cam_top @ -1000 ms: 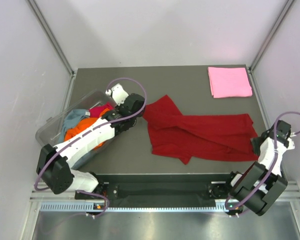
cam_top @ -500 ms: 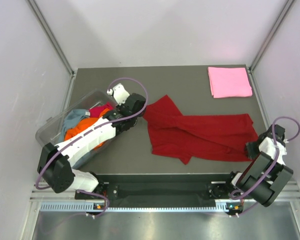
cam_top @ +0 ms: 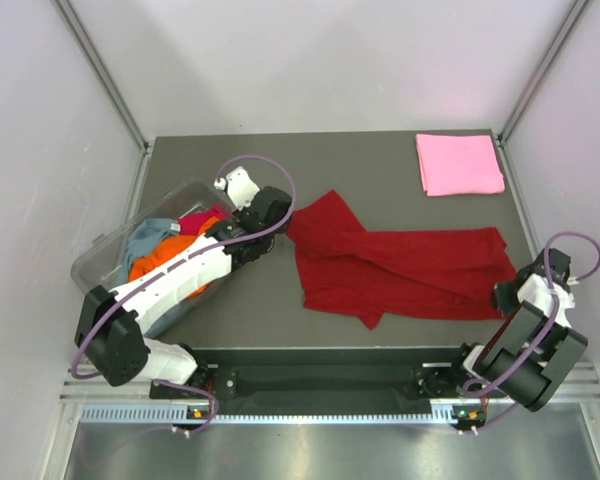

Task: Fold and stack the t-shirts
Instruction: Flatten the tshirt out

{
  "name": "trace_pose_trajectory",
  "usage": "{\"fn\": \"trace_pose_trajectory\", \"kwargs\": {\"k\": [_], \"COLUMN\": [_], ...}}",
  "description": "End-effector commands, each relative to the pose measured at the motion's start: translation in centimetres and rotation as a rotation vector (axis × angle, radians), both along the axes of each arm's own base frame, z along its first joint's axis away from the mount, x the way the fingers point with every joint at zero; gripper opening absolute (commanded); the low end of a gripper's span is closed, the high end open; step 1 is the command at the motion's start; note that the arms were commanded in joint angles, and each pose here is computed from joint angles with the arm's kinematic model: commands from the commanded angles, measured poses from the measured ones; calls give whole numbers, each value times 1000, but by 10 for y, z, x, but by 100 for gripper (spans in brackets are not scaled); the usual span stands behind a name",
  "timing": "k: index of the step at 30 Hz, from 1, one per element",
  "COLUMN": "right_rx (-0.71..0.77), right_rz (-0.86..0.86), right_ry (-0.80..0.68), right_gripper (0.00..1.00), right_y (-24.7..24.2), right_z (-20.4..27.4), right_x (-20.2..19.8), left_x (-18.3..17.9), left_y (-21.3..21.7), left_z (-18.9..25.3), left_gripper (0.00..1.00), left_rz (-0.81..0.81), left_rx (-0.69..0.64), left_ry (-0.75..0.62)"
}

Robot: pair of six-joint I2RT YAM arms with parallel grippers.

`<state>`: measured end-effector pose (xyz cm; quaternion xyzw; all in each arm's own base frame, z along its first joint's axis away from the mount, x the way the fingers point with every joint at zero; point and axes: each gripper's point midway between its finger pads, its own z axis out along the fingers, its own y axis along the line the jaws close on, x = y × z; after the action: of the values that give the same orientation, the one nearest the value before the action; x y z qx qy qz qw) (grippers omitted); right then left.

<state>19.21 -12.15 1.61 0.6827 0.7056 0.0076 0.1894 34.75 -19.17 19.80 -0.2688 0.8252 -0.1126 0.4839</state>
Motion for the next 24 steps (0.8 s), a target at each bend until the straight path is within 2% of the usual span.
{"fn": "trace_pose_trajectory", "kwargs": {"k": [1,7,11,19,20,22,24], "right_rx": [-81,-178,-294,-380,-423,-429,-406], "right_rz": [-24,37,71,173,201,277,367], "right_ry": [-37,-130,-229,-392,-417,-410,-358], "right_gripper": [0,0,0,0,0,0,0], "right_y": [-17,-26,-38,-23,-24,-14,-7], "right_z": [10,52,112,194,215,237,234], "right_x": [6,20,34,66,73,91,110], "left_x": [8,12,16,25,28,34,42], "left_y": [-2,-2,2,-2,-3,-4,-6], "left_z": [20,36,63,116,131,139,160], "left_gripper": [0,0,0,0,0,0,0], "left_rz": [5,-11,-16,-80,-75,-72,-75], "left_rx": [-32,0,26,70,68,93,82], "left_ry": [-56,-88,-141,-263,-287,-296,-327]}}
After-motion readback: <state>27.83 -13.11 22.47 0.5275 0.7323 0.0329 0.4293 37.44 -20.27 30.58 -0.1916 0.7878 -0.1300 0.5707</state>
